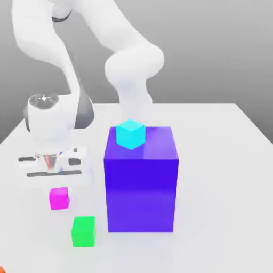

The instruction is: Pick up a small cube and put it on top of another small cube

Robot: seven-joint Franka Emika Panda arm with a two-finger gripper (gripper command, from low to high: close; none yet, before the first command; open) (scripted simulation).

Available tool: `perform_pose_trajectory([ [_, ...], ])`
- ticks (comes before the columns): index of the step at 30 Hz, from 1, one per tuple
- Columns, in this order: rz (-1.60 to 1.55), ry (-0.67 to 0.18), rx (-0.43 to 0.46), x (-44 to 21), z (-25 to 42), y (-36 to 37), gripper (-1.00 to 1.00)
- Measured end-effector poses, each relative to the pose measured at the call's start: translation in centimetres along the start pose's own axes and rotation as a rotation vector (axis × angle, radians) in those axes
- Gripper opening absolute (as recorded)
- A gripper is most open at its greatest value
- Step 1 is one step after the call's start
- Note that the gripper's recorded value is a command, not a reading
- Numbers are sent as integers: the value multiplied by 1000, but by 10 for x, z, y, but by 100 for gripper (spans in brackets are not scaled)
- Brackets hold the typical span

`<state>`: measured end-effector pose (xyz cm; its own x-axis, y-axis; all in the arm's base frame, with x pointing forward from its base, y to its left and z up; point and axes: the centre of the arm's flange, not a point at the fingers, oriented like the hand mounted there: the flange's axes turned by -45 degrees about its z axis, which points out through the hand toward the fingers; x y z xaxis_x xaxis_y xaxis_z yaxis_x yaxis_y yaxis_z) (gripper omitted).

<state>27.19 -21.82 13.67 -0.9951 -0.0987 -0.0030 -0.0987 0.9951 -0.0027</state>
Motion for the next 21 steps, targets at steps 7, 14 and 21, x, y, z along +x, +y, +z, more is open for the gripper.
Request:
perform_pose_trajectory([
  [7, 78, 3, 7, -1, -64, -11, -100],
  [14, 535, 1, 80, 7, -148, -78, -100],
  [21, 752, 50, 328, 26, -216, -104, -100],
])
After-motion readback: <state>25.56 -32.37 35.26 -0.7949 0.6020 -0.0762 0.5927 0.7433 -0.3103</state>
